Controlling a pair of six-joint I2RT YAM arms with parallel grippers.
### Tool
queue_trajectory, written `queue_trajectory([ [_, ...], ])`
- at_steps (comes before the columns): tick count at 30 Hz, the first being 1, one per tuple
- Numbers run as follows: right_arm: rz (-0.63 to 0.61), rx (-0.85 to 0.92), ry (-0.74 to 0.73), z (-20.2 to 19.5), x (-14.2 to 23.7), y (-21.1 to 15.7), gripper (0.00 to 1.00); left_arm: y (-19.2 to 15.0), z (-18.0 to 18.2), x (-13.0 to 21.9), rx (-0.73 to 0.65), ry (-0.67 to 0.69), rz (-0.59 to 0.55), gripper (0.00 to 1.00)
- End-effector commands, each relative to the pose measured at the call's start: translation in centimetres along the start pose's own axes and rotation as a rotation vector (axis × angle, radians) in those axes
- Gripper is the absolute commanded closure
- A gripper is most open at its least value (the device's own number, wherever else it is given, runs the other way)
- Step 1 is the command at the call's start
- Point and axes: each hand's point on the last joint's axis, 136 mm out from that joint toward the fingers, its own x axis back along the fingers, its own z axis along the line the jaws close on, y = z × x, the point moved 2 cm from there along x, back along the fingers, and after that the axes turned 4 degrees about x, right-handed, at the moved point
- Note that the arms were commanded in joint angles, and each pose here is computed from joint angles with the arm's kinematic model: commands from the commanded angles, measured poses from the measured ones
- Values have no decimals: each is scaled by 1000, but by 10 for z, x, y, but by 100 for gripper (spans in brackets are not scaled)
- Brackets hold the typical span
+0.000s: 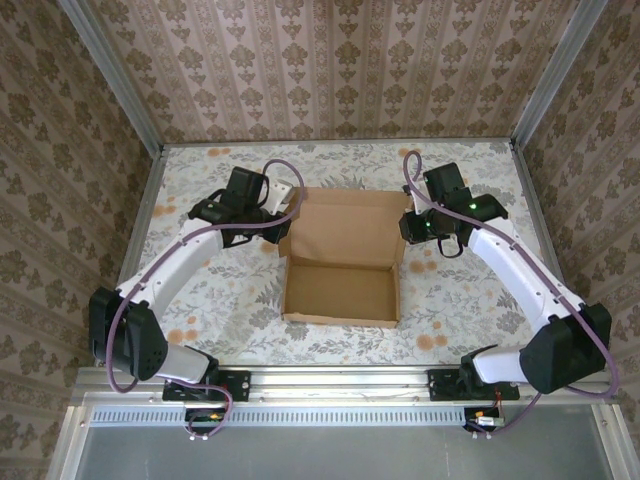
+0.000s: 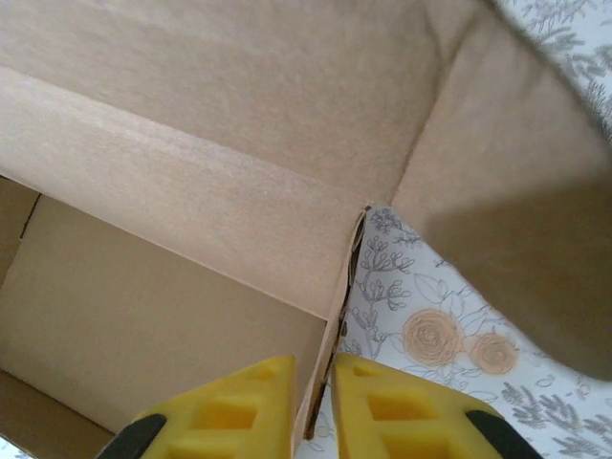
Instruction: Fold the paper box
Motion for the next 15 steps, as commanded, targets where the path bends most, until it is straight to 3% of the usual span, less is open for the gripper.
queue_trajectory([
  [1, 43, -57, 6, 2, -4, -6, 77, 0, -6, 4, 10, -1, -19, 90],
  [15, 28, -125, -31, -5, -17, -4, 78, -1, -4, 4, 38, 9, -33, 90],
])
